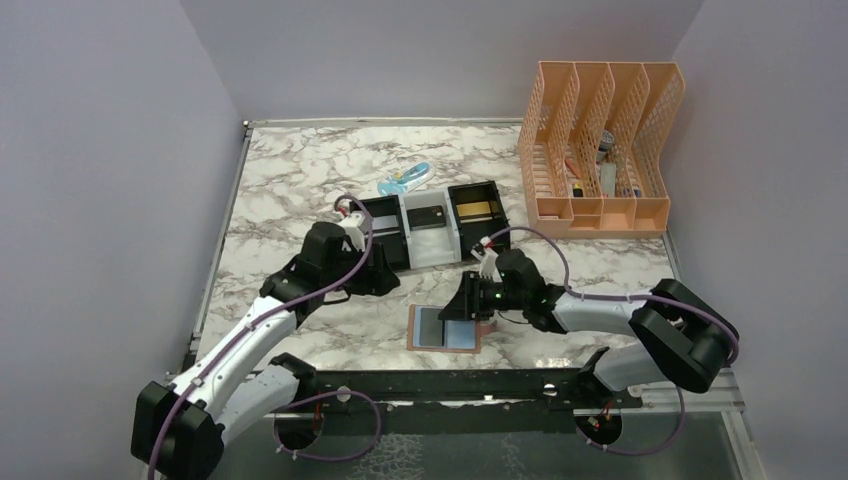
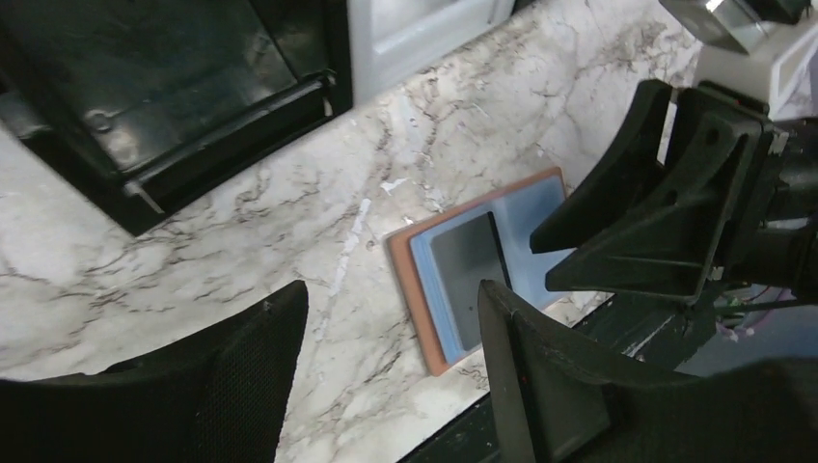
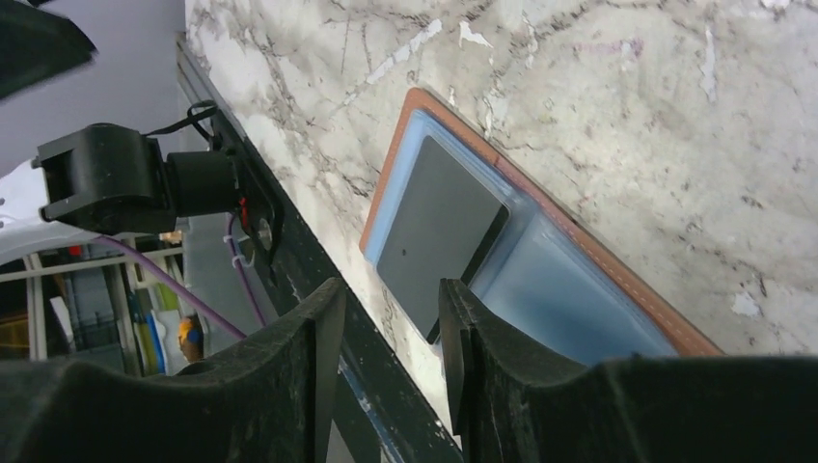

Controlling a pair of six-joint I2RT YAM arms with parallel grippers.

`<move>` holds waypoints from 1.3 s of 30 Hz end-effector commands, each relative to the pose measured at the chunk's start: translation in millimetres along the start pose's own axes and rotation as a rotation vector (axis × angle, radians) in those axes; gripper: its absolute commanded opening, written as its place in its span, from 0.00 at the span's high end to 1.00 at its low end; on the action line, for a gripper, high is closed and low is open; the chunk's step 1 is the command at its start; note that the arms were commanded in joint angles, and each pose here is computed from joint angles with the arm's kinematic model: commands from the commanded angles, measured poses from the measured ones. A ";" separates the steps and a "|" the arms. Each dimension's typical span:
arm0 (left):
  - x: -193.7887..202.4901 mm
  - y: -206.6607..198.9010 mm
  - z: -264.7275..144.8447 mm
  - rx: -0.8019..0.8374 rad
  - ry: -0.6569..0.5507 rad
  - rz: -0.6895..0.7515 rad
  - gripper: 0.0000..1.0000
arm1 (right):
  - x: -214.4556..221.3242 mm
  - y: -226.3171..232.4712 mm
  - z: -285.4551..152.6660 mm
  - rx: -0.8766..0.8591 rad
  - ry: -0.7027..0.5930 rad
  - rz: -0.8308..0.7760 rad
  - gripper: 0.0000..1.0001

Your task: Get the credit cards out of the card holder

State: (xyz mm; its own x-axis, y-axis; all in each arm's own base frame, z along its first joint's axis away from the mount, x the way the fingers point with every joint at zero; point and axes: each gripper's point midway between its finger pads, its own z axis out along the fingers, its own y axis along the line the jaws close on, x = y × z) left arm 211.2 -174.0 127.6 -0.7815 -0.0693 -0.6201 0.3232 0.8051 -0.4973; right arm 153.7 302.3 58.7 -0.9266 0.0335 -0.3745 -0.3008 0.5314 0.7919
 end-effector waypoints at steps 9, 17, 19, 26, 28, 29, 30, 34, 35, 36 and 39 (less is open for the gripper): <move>57.0 -41.1 50.4 0.052 0.103 -0.029 0.50 | 18.6 -1.4 4.8 -0.045 0.088 0.028 0.65; 81.9 -60.3 72.9 0.063 0.136 -0.012 0.57 | 18.2 -11.7 11.8 -0.003 0.087 0.061 0.68; 86.8 -57.3 77.8 0.036 0.147 0.004 0.60 | 14.8 -13.9 12.4 0.011 0.066 0.064 0.69; 106.0 -34.3 79.5 -0.087 0.208 0.046 0.68 | 14.0 -22.2 15.2 0.052 0.061 0.084 0.71; 107.9 -33.0 77.6 -0.087 0.213 0.051 0.69 | 15.4 -26.4 15.3 0.066 0.058 0.093 0.72; 108.6 -35.0 77.0 -0.075 0.215 0.050 0.70 | 16.4 -27.8 15.6 0.071 0.060 0.097 0.72; 109.1 -37.5 76.9 -0.062 0.216 0.049 0.72 | 16.3 -28.1 15.7 0.072 0.059 0.097 0.73; 114.2 -39.0 77.8 -0.047 0.227 0.044 0.74 | 14.9 -27.7 16.7 0.071 0.059 0.094 0.76; 115.5 -38.1 77.9 -0.050 0.230 0.042 0.75 | 14.8 -27.4 17.0 0.071 0.059 0.093 0.77; 117.3 -37.1 77.9 -0.054 0.234 0.041 0.76 | 15.0 -27.9 16.8 0.073 0.058 0.094 0.77; 120.6 -36.6 77.0 -0.056 0.239 0.039 0.76 | 14.5 -28.6 16.5 0.077 0.054 0.098 0.79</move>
State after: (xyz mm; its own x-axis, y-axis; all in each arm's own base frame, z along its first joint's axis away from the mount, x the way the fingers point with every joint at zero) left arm 150.9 -260.1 30.1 -0.8709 0.0965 -0.4818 0.3397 0.8268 -0.4483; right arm 144.0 300.2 23.8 -0.9675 0.0149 -0.2523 -0.1977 0.5771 0.7923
